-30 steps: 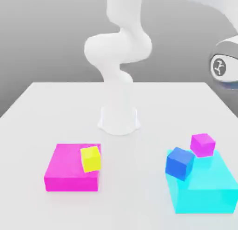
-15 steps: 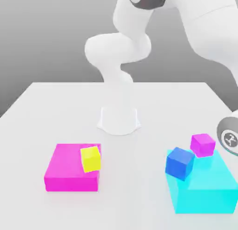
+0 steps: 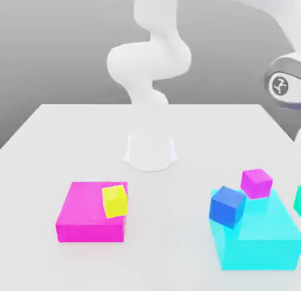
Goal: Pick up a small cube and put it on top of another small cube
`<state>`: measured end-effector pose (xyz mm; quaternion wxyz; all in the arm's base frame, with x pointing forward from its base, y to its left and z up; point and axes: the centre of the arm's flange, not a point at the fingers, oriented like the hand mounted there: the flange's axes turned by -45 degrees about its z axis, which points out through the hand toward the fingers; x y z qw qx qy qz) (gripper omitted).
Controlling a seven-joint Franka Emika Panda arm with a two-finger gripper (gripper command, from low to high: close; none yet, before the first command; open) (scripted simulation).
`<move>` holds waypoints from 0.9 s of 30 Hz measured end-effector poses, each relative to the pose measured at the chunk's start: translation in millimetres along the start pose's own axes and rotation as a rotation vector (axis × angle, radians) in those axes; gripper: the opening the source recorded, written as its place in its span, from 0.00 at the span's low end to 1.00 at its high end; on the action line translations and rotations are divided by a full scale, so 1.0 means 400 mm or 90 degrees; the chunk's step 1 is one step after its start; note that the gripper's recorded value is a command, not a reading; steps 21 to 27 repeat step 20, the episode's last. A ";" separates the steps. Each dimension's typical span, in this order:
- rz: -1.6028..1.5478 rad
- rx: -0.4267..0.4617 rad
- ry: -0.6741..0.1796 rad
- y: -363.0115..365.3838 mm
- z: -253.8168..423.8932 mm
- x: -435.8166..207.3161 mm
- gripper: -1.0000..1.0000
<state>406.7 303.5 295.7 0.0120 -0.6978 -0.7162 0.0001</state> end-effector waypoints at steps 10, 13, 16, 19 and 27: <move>-0.026 -0.006 -0.007 -0.235 -0.104 -0.099 0.00; -0.030 -0.008 -0.010 -0.274 -0.073 -0.119 0.00; -0.031 -0.009 -0.011 -0.277 0.017 -0.123 0.00; -0.031 -0.009 -0.011 -0.278 0.040 -0.125 1.00; -0.031 -0.009 -0.011 -0.278 0.040 -0.125 1.00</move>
